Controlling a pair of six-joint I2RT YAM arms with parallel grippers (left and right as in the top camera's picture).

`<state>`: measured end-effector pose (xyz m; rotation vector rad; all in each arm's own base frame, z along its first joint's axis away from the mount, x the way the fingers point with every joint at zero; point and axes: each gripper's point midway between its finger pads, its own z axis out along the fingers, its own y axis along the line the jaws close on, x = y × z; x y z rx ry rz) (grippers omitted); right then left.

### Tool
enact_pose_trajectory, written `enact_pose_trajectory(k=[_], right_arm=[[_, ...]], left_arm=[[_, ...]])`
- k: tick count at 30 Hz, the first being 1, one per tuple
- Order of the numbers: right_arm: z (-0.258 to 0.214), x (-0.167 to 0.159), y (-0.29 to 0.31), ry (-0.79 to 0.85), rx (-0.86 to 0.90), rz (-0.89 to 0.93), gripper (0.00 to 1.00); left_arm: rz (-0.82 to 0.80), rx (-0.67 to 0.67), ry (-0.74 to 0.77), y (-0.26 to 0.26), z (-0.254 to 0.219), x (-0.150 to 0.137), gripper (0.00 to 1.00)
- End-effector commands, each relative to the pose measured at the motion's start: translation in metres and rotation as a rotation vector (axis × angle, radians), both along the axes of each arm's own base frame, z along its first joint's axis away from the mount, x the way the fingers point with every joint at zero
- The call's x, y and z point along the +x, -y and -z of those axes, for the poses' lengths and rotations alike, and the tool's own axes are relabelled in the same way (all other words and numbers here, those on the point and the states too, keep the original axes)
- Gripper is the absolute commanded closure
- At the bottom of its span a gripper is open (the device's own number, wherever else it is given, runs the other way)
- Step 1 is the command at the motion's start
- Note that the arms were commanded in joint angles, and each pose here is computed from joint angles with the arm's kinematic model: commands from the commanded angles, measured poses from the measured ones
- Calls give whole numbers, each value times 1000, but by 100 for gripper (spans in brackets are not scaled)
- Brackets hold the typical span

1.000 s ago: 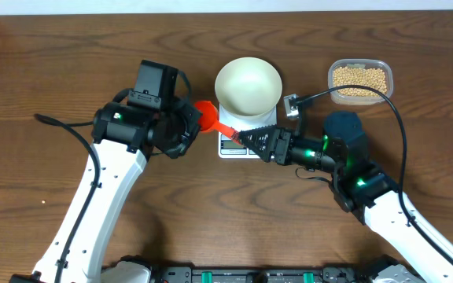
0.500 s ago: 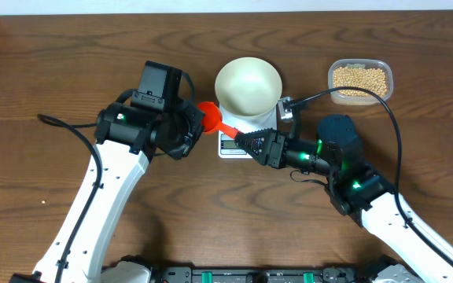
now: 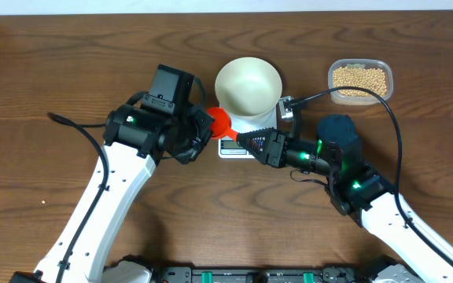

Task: Scoop item into bowl and weigh 50g on scale
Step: 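Close the right gripper on the red scoop handle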

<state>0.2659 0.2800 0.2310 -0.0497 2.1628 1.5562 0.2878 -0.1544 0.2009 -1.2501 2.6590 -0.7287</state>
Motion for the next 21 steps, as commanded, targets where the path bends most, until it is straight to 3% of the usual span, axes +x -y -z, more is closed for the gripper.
enact_pose_trajectory(k=[1,21], right_arm=[[-7,2,-2,20,4,4,64],[-6,4,-1,20,2,12,73]], left_arm=[[-5,-4,-14,1,1,-1,93],[-50,14,-16,-4,3,2,93]])
